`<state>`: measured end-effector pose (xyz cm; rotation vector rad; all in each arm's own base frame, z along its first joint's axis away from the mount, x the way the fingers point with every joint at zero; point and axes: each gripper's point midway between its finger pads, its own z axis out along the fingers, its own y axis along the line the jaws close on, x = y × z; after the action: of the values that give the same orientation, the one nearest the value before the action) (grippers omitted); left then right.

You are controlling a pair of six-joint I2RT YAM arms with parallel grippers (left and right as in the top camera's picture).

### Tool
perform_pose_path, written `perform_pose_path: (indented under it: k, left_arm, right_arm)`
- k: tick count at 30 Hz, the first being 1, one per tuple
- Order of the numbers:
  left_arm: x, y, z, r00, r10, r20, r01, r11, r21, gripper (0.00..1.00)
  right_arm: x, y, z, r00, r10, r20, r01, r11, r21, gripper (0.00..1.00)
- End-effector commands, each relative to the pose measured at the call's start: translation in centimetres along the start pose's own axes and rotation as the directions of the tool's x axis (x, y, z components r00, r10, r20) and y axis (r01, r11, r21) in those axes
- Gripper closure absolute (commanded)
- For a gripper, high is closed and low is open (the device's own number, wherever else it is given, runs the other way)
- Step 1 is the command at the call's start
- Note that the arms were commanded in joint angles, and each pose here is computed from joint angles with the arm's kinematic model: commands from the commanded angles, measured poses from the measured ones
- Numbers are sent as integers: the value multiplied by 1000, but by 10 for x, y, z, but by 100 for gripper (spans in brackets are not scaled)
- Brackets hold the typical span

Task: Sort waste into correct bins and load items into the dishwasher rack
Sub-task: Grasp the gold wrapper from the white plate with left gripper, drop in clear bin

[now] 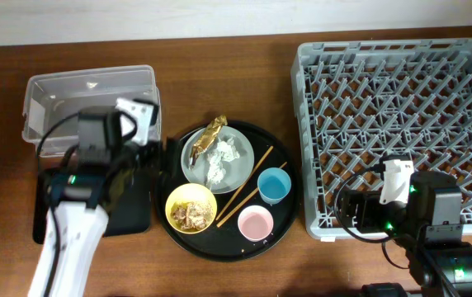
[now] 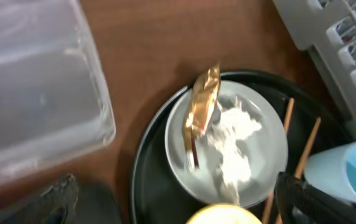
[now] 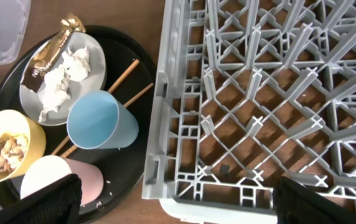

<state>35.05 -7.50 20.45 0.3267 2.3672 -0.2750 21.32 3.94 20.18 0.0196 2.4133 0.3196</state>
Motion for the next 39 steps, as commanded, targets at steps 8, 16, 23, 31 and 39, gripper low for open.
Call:
perform_pose_path:
  k: [8,16,23,31,39]
  left_arm:
    - [14,-41,167,954,278,-111,-266,958,106,5]
    - [63,-34,197,923,278,-267,-262,961,95,53]
    - [70,-34,191,913,274,-301,-255,962,102,100]
    - [-45,38,93,998,-40,39,47,978,-205,100]
    - [-45,158,71,897,-375,234,436,840,-324,97]
  right_arm:
    - [-3,3,-3,1000,3,10,-2,1000,-13,1]
    - [-1,3,-3,1000,4,2,-4,1000,-12,1]
    - [-1,3,-3,1000,4,2,-4,1000,-12,1]
    - [-1,3,-3,1000,4,3,-4,1000,-11,2]
    - [-1,3,-3,1000,5,1,-5,1000,-12,2]
